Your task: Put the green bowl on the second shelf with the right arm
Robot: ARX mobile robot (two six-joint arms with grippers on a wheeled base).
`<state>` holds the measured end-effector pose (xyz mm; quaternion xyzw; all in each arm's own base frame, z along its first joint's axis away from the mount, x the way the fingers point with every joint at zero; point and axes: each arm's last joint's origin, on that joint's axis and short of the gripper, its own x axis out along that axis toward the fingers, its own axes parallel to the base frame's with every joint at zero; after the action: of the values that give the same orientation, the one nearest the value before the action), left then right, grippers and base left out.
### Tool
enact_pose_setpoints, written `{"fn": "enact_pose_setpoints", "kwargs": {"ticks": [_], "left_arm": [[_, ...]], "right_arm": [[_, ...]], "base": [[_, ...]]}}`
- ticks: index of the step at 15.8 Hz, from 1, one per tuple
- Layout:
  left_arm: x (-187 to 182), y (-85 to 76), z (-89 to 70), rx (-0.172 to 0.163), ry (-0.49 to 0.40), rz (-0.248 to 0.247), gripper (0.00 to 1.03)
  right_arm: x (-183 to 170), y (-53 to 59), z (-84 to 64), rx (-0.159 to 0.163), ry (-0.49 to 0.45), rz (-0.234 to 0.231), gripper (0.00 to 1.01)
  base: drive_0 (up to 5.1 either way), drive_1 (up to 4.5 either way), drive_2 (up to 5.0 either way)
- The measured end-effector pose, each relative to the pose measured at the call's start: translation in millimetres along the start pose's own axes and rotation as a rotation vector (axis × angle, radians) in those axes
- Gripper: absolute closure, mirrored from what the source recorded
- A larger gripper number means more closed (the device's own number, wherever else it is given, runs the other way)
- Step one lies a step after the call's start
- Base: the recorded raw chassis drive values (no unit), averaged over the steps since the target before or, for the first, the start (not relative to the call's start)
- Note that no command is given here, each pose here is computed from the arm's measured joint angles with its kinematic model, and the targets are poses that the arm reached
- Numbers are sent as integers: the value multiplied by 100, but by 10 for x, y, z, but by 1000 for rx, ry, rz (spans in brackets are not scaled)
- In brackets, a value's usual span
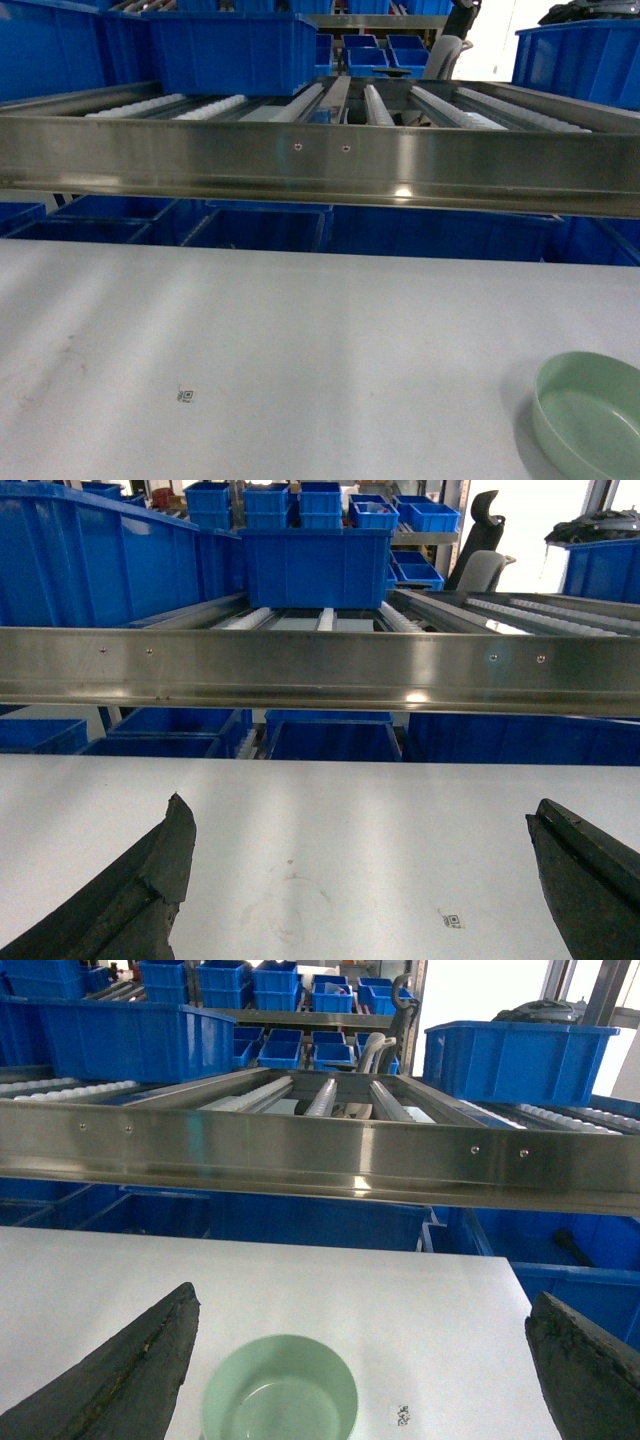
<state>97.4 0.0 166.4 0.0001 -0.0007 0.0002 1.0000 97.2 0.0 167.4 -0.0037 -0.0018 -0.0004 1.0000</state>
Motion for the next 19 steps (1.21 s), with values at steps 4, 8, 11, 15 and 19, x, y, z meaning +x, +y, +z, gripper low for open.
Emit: {"fn": "enact_pose_setpoints", "kwargs": {"ticks": [4, 8, 11, 15, 19], "left_arm": [[0, 0, 0, 0, 0, 0, 5], [0, 0, 0, 0, 0, 0, 5], [0, 0, 0, 0, 0, 0, 5], [0, 0, 1, 0, 0, 0, 5], [0, 0, 1, 0, 0, 0, 5]], "right_arm": [[30, -9, 19, -8, -11, 12, 3], [251, -59, -33, -3, 71, 35, 3], [604, -99, 25, -44, 167, 81, 3], [921, -151, 3, -73, 261, 93, 3], [1428, -231, -195, -130, 472, 111, 3]], "base": [[0, 0, 0], [0, 0, 0], [0, 0, 0], [0, 0, 0], [0, 0, 0]]}}
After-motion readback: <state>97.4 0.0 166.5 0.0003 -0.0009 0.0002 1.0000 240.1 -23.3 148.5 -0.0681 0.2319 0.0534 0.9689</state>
